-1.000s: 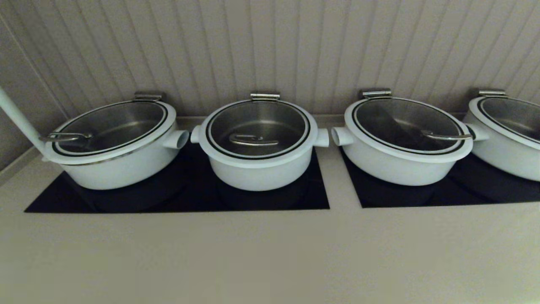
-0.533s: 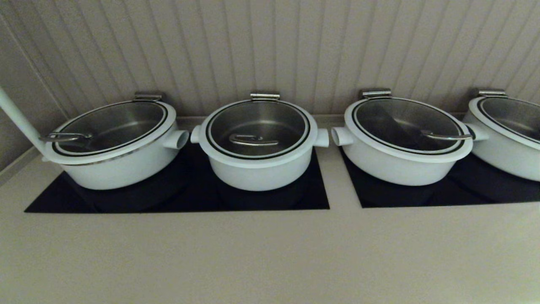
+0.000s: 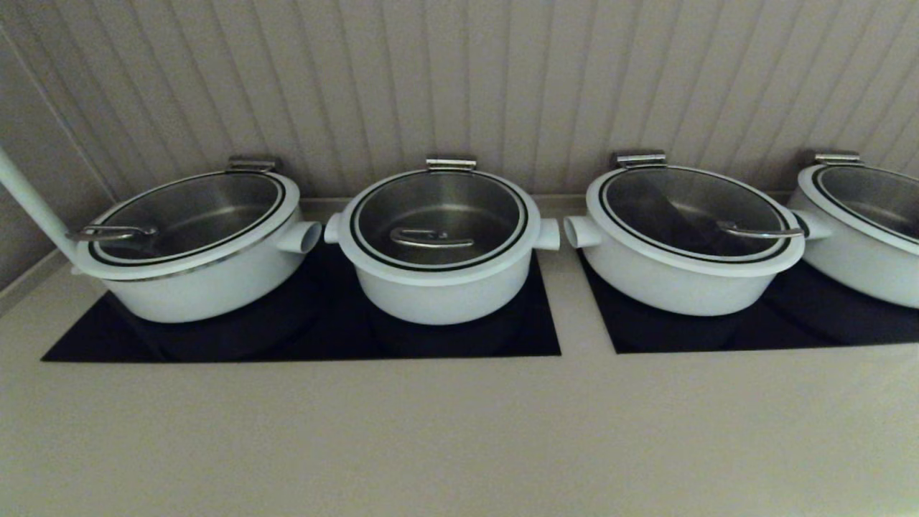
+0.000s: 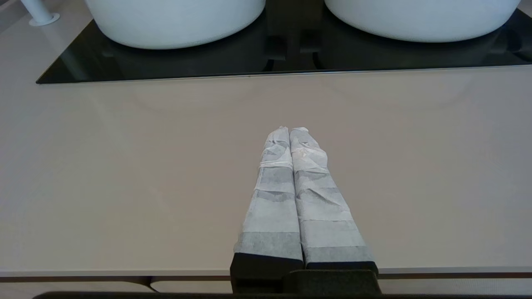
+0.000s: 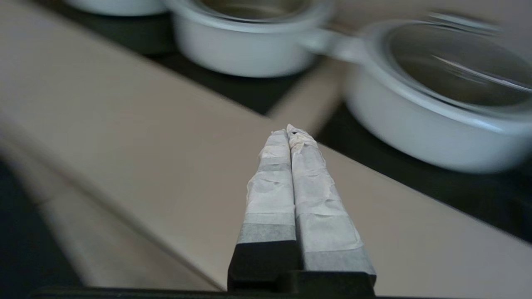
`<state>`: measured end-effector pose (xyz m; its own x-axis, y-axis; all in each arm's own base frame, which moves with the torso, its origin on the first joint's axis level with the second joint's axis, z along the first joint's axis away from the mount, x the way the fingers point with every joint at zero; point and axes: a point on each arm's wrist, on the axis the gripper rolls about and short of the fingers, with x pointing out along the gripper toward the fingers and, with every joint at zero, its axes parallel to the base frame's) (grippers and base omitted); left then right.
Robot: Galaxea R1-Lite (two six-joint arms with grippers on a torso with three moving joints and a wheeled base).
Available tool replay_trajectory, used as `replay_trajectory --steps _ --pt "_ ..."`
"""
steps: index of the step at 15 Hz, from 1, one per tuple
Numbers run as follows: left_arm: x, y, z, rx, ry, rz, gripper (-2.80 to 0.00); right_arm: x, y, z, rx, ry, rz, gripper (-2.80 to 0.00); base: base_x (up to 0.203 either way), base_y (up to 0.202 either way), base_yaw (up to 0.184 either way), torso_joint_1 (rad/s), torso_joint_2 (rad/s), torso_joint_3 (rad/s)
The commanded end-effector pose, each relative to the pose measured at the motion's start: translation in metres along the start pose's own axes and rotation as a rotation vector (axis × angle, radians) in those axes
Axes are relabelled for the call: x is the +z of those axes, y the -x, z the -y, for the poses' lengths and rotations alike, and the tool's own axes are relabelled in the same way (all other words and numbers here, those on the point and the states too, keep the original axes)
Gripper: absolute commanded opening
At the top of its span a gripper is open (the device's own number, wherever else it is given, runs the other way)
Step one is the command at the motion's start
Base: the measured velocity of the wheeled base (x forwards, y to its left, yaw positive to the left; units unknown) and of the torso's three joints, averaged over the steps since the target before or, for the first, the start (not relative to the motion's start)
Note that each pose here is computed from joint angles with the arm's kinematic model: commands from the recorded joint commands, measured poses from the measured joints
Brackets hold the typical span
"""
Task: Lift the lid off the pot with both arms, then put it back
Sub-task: Open the food pot lid a small opening with the right arm
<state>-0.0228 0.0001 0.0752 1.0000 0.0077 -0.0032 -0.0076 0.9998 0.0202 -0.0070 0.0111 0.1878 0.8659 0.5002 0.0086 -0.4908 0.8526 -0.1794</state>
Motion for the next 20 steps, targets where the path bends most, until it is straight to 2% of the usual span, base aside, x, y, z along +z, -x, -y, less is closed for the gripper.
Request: replay_trajectory --steps 1,3,9,14,18,20 --pt "0.0 0.0 0.0 0.002 0.0 0.0 -2.8 0.009 -0.027 0.013 0.187 -0.059 -0.057 -2.8 0.0 0.0 0.0 0.0 0.0 0.0" --pt "0.0 0.0 0.0 0.0 0.0 0.0 -2.8 0.01 -0.042 0.019 0.328 -0.094 -0.064 -2.8 0.0 0.0 0.0 0.0 0.0 0.0" --pt "0.0 0.0 0.0 0.001 0.0 0.0 -2.8 0.006 -0.091 0.041 0.528 -0.224 -0.162 -2.8 0.0 0.0 0.0 0.0 0.0 0.0" --pt "0.0 0.0 0.0 0.002 0.0 0.0 -2.8 -0.003 -0.158 0.055 0.639 -0.186 -0.119 -2.8 0.0 0.0 0.0 0.0 0.0 0.0" --pt "0.0 0.0 0.0 0.002 0.0 0.0 -2.8 -0.013 -0.199 0.047 0.735 -0.16 -0.095 -2.8 0.0 0.0 0.0 0.0 0.0 0.0" --pt "0.0 0.0 0.0 0.002 0.0 0.0 -2.8 -0.022 -0.22 0.04 0.739 -0.142 -0.089 -2.8 0.0 0.0 0.0 0.0 0.0 0.0"
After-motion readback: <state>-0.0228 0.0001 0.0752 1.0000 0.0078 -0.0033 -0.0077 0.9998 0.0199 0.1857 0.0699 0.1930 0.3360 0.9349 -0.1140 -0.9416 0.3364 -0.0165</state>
